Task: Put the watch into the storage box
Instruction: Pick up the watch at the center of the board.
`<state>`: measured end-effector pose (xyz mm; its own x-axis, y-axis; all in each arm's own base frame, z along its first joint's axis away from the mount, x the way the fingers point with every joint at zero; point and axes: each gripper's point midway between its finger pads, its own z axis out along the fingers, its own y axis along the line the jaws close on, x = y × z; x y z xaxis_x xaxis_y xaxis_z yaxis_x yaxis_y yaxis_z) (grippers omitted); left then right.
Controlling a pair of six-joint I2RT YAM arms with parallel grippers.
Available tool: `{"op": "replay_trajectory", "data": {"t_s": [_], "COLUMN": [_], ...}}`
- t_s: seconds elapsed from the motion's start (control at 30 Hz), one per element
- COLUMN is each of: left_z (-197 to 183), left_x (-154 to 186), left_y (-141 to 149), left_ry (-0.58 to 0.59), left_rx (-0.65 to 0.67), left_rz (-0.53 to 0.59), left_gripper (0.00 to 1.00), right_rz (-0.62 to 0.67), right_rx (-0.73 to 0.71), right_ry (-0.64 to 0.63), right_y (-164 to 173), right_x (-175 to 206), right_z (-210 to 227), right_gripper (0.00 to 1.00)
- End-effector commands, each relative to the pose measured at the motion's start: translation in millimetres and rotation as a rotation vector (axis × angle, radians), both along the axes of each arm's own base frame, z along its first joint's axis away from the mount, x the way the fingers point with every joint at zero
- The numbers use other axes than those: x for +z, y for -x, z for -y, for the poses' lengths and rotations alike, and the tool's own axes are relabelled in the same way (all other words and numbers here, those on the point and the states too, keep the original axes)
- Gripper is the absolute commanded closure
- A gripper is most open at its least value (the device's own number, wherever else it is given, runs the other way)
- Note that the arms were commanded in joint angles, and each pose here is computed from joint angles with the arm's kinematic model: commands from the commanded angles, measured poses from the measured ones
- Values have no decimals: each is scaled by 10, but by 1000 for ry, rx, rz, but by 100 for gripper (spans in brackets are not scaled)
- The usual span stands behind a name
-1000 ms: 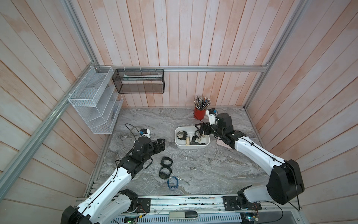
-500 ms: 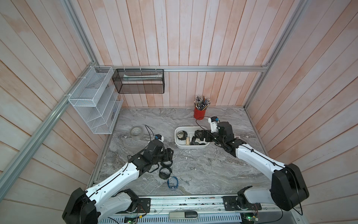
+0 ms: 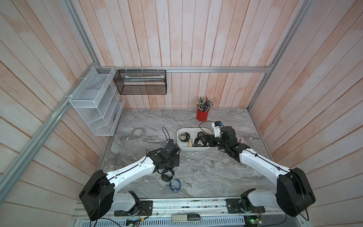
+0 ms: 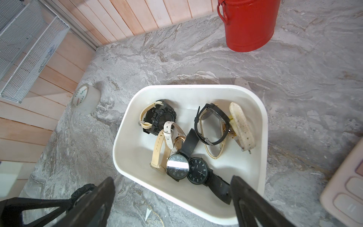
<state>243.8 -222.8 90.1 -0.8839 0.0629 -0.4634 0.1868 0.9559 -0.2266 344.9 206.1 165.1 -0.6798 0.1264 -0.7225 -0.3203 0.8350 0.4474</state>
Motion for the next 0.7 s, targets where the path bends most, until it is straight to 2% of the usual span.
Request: {"op": "replay_trajectory", "data": {"t_s": [0.0,0.27,0.47,0.67], "left_z": [54,113,121,146], "left_x": [-51,-229,-367,-476], "left_y": [-12,-43,-58,-99], "left_ry": [-13,-49,-78,-97], "left_rx": [-20,-17,-5,-3], "left_rz": [-15,-72,-113,-132], "left_gripper": [37,38,46,59], "right_rz": [23,27,21,32], "right_rx": [-21,-19,-31,-47], "right_ry": [0,7,4,12], "right_y": [37,79,103,115], "right_x": [43,53,36,32], "right_z": [39,64,92,139], "right_gripper": [6,6,6,6]}}
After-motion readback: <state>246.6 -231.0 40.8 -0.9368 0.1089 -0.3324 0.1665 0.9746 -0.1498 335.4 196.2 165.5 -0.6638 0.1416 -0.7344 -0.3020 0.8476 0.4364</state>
